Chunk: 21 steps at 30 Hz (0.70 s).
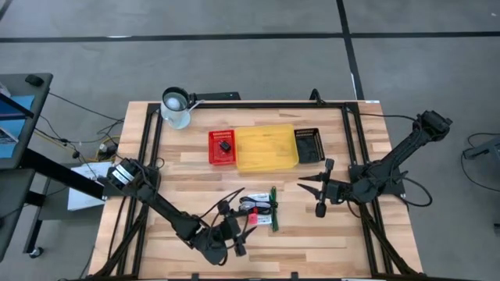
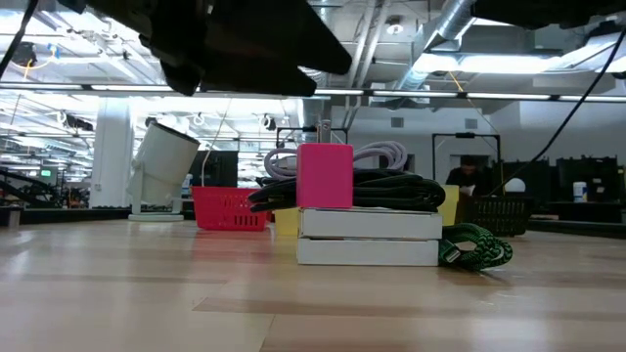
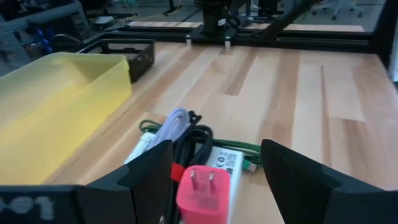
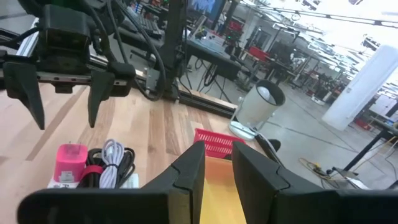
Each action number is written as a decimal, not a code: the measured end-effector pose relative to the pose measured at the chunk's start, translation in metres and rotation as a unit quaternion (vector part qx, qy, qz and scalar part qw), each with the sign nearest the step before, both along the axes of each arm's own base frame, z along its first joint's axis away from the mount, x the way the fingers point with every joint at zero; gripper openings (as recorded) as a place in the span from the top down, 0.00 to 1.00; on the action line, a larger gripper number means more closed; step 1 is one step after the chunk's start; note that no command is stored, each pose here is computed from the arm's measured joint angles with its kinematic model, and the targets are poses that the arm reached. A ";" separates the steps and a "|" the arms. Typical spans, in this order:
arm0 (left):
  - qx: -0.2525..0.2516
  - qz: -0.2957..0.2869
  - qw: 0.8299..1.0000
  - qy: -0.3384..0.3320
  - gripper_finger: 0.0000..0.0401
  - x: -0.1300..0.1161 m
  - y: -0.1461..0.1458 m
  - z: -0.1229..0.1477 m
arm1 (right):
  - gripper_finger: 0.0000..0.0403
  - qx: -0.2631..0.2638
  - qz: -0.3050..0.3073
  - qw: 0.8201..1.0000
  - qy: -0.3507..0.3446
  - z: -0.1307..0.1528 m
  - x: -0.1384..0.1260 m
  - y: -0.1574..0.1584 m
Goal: Pick and place items into bin
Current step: Put the pink charger adapter into the red bin
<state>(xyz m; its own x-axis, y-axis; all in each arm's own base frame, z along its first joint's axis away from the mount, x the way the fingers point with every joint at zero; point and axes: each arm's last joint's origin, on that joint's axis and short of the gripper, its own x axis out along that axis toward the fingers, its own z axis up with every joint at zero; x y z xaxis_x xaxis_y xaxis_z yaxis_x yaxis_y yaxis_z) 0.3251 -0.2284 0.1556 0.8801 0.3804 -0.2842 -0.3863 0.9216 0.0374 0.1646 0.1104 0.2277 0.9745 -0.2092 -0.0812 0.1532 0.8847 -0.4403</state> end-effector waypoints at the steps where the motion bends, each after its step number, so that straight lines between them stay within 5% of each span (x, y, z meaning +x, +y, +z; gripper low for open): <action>1: 0.003 0.004 1.000 -0.001 0.41 -0.001 0.000 0.000 | 0.81 0.000 0.000 1.000 0.000 0.000 0.000 0.000; 21: 0.016 0.003 1.000 0.012 0.41 0.000 -0.002 -0.013 | 0.81 -0.007 0.000 1.000 0.002 0.000 0.000 0.000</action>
